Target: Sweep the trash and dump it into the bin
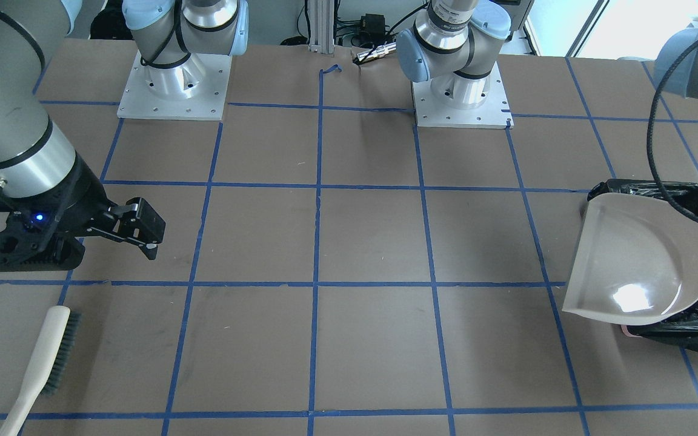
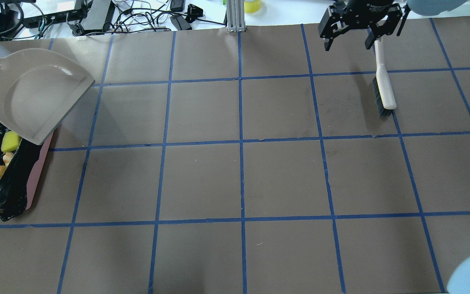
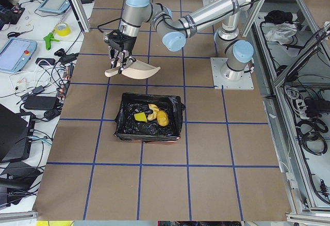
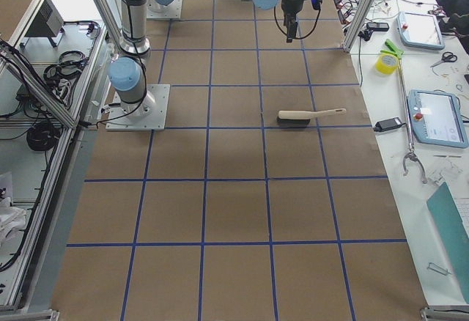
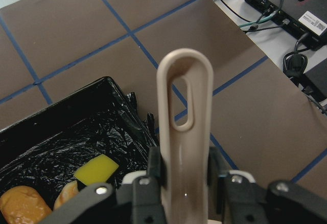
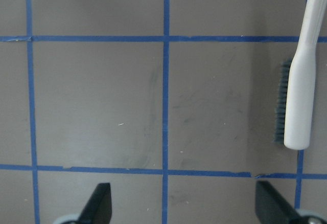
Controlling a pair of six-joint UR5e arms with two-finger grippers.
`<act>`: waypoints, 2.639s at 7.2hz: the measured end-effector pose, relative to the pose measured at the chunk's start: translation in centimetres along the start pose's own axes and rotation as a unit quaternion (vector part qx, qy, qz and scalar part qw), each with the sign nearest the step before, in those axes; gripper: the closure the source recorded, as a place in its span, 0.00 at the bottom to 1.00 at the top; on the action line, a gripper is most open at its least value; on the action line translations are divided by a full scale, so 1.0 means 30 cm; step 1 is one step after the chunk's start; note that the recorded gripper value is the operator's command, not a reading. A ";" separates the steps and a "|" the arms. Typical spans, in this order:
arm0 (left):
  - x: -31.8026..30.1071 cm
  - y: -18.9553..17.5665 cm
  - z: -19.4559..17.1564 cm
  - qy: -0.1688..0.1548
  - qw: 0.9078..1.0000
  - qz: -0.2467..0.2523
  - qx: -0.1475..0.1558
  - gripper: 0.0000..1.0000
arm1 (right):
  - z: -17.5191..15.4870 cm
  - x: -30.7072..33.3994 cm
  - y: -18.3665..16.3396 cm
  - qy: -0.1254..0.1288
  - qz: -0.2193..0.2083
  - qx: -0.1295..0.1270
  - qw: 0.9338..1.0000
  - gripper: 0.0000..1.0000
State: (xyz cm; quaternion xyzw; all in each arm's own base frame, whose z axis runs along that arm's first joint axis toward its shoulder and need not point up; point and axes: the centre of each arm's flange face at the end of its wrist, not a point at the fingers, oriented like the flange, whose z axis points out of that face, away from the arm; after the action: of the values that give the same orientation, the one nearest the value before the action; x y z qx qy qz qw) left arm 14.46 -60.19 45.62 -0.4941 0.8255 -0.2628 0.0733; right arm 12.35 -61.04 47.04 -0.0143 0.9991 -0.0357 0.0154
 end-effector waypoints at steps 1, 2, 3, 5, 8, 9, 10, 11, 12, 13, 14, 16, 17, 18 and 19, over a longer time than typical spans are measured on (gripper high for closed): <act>0.053 0.067 0.009 0.001 0.999 -0.031 -0.016 1.00 | -0.029 -0.015 0.051 0.003 -0.004 0.008 1.000 0.00; 0.103 0.131 0.021 0.000 0.998 -0.057 -0.030 1.00 | -0.044 -0.017 0.099 0.008 -0.010 0.016 1.000 0.00; 0.154 0.200 0.042 -0.004 0.996 -0.082 -0.045 1.00 | -0.048 -0.015 0.136 0.012 -0.017 0.020 1.000 0.00; 0.240 0.330 0.119 -0.019 0.991 -0.115 -0.072 1.00 | -0.026 -0.006 0.167 0.016 -0.023 0.015 0.999 0.00; 0.326 0.482 0.290 -0.047 0.983 -0.144 -0.102 1.00 | -0.015 -0.007 0.180 0.010 -0.031 0.012 0.999 0.00; 0.342 0.513 0.339 -0.055 0.981 -0.151 -0.108 1.00 | -0.014 -0.009 0.180 0.008 -0.030 0.012 0.999 0.00; 0.358 0.542 0.374 -0.058 0.980 -0.154 -0.112 1.00 | -0.012 -0.009 0.180 0.007 -0.030 0.012 0.999 0.00; 0.373 0.571 0.402 -0.059 0.980 -0.153 -0.114 1.00 | -0.011 -0.009 0.180 0.007 -0.031 0.012 0.999 0.00; 0.391 0.608 0.422 -0.061 0.979 -0.153 -0.117 1.00 | -0.009 -0.009 0.181 0.007 -0.031 0.011 0.999 0.00; 0.412 0.653 0.431 -0.063 0.979 -0.151 -0.120 1.00 | -0.005 -0.009 0.182 0.007 -0.031 0.010 0.999 0.00; 0.426 0.684 0.441 -0.064 0.979 -0.148 -0.122 1.00 | 0.000 -0.009 0.184 0.007 -0.031 0.008 0.999 0.00; 0.443 0.704 0.464 -0.056 0.981 -0.145 -0.120 1.00 | 0.004 -0.009 0.185 0.006 -0.031 0.007 0.999 0.00; 0.445 0.708 0.475 -0.054 0.981 -0.140 -0.119 1.00 | 0.005 -0.009 0.185 0.006 -0.030 0.006 0.999 0.00; 0.446 0.712 0.483 -0.054 0.982 -0.134 -0.120 1.00 | 0.005 -0.009 0.186 0.006 -0.030 0.006 1.000 0.00; 0.446 0.714 0.490 -0.055 0.982 -0.131 -0.121 1.00 | 0.005 -0.009 0.186 0.007 -0.030 0.006 1.000 0.00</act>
State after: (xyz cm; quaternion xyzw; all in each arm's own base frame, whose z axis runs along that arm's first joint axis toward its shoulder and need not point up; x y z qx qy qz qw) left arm -3.30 -68.93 24.10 -0.6171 0.7737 -0.1414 0.0229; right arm 12.47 -55.49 46.48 -0.0441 0.9981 -0.0423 0.0076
